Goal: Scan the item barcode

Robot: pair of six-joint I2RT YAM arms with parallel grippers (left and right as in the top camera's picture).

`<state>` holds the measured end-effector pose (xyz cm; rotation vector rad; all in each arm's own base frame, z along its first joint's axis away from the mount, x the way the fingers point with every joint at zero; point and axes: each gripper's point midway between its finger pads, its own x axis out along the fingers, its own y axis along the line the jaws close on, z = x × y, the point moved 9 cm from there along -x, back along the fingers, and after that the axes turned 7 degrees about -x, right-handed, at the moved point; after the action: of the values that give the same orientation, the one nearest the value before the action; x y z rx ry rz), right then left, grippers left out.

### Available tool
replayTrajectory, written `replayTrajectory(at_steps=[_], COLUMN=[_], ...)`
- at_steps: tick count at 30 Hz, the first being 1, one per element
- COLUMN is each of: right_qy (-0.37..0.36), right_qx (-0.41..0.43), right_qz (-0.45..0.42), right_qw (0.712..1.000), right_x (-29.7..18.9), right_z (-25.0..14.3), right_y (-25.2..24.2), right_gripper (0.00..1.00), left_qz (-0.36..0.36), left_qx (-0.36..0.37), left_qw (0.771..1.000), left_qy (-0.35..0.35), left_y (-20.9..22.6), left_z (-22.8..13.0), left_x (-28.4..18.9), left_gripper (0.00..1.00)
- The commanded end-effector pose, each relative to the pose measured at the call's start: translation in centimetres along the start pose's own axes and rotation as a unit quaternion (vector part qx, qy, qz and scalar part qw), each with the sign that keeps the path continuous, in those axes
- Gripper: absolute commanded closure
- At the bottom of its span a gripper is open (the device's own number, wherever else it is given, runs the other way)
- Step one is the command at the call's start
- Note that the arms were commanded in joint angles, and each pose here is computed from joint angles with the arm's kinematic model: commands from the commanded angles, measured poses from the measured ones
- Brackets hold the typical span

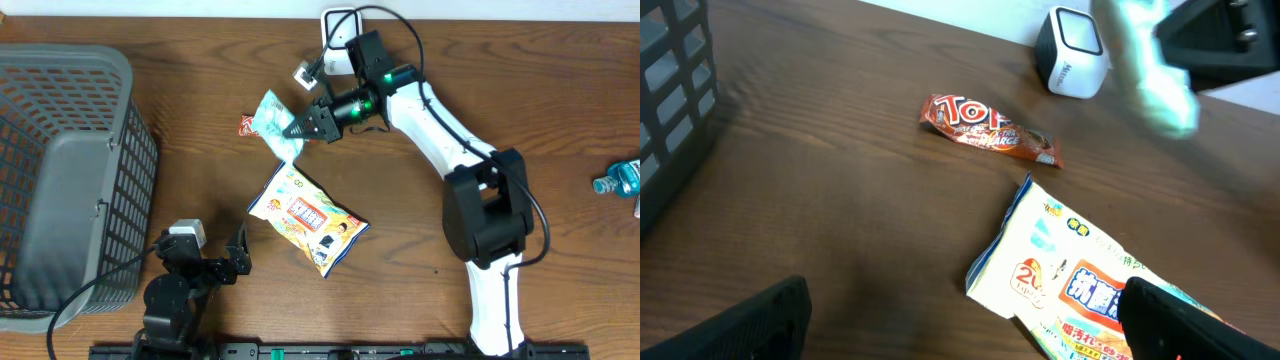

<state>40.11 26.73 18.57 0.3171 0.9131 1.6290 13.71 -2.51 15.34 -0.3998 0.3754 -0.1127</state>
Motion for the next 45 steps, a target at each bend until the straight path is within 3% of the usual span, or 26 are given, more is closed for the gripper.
replayTrajectory(at_steps=[1, 4, 8, 14, 18, 21, 25, 30, 38, 41, 45], right_qy=[-0.026, -0.018, -0.033, -0.076, -0.109, -0.148, -0.212, -0.274, -0.328, -0.338, -0.354], right_qx=[0.165, 0.311, 0.504, 0.626, 0.667, 0.651, 0.669, 0.597, 0.573, 0.534, 0.521], right_qz=[0.139, 0.134, 0.104, 0.098, 0.111, 0.103, 0.079, 0.069, 0.056, 0.062, 0.056], right_qw=[0.976, 0.941, 0.857, 0.770, 0.729, 0.737, 0.708, 0.751, 0.749, 0.773, 0.774], right_x=[-1.1, -2.3, -4.3, -8.3, -11.2, -12.0, -13.1, -13.9, -14.2, -13.5, -12.1], right_z=[1.2, 2.0, 2.6, 2.1, 2.0, 2.1, 1.2, 3.1, 4.3, 5.4, 6.0], right_y=[2.0, 1.1, -2.0, -6.0, -9.0, -10.6, -13.1, -12.8, -13.0, -12.2, -12.1], right_gripper=[0.99, 0.99, 0.99, 0.99, 0.99, 0.99, 0.99, 0.99, 0.99, 0.99, 0.99], left_qz=[0.007, 0.007, 0.007, 0.007, 0.007, 0.007, 0.007, 0.007, 0.007, 0.007, 0.007], left_qx=[-0.006, -0.006, -0.006, -0.006, -0.006, -0.006, -0.006, -0.006, -0.006, -0.006, -0.006], left_qw=[1.000, 1.000, 1.000, 1.000, 1.000, 1.000, 1.000, 1.000, 1.000, 1.000, 1.000], left_qy=[0.013, 0.013, 0.013, 0.013, 0.013, 0.013, 0.013, 0.013, 0.013, 0.013, 0.013], left_y=[0.3, 0.3, 0.3, 0.3, 0.3, 0.3, 0.3, 0.3, 0.3, 0.3, 0.3], left_z=[-0.7, -0.7, -0.7, -0.7, -0.7, -0.7, -0.7, -0.7, -0.7, -0.7, -0.7], left_x=[0.2, 0.2, 0.2, 0.2, 0.2, 0.2, 0.2, 0.2, 0.2, 0.2, 0.2], left_gripper=[0.02, 0.02, 0.02, 0.02, 0.02, 0.02, 0.02, 0.02, 0.02, 0.02, 0.02])
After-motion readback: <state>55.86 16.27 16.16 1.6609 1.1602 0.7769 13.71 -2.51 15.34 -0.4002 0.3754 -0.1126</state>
